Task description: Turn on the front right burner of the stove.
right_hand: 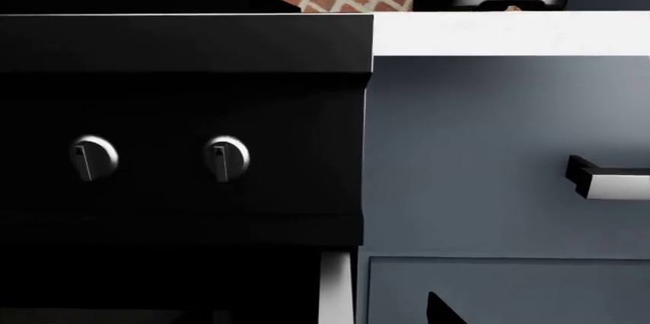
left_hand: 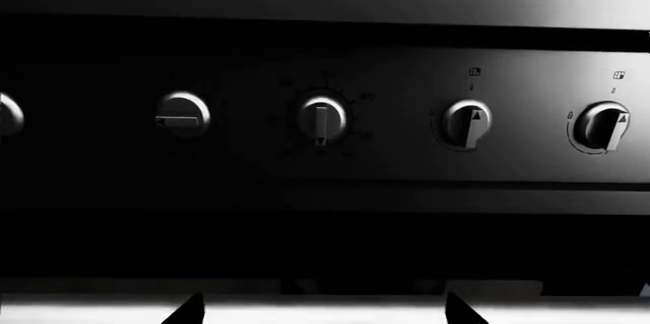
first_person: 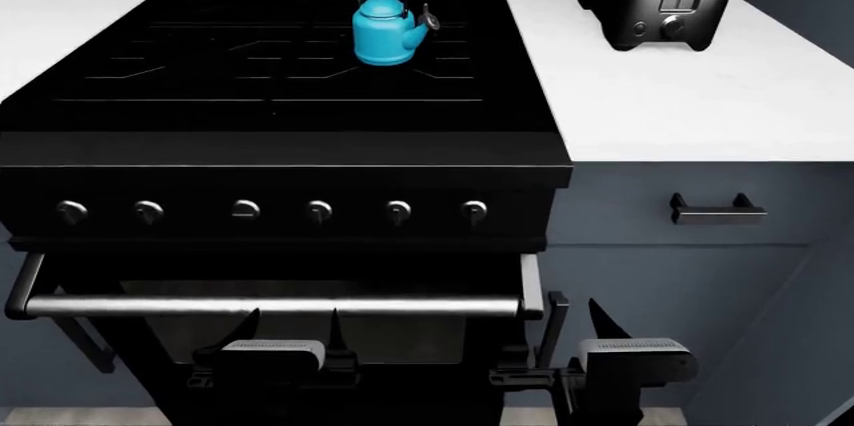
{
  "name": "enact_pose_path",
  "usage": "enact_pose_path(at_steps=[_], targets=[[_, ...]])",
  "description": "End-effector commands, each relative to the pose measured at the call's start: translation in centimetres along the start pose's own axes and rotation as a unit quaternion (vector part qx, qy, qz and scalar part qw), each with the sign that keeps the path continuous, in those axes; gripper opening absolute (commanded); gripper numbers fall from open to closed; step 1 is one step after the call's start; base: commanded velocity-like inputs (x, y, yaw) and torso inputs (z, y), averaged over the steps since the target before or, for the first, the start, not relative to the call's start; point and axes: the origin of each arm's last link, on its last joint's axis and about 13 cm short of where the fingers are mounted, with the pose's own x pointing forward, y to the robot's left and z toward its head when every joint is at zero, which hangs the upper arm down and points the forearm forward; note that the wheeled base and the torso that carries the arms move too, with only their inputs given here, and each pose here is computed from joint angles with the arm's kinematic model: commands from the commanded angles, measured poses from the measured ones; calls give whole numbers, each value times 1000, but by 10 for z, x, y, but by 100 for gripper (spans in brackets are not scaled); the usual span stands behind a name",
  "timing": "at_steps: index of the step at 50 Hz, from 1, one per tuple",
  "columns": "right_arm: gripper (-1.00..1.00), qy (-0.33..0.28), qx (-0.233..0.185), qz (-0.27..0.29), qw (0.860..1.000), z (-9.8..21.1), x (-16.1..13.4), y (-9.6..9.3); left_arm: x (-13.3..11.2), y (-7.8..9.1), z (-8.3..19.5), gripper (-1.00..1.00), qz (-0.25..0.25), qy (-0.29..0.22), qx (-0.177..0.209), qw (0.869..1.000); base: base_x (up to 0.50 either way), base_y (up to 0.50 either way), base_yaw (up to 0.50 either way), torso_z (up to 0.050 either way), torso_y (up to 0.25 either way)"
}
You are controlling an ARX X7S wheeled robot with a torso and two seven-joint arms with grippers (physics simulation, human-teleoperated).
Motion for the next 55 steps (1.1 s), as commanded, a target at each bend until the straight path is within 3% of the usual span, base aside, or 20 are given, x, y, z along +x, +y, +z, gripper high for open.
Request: enact_pose_path(at_steps=[1,17,22,27,37,55], targets=[[100,-1,0,1,1000,0,0,-1,0,0,0,100,1,5,-1,1000,0,0,0,-50,0],[100,-1,-1,2,1000,0,0,0,0,1,0,100,2,5,-3,1000,0,0,0,-50,0],[100,-5,0,-1,1000,0,0,-1,-1,1,1,100,2,-18,-10,1000,0,0,0,-47,0],[100,1,-21,-3,1000,0,0,1,-1,1,1,100,6,-12,-8,1000,0,28,0,0,0],[100,-2,-12,-1,1000,0,0,-1,-1,1,1,100,6,-14,-11,1000,0,272,0,0,0],[100,2,-13,6,1000,-1,-1,0,-2,2,1,100,8,-14,-14,1000,46,4,0,0,0]])
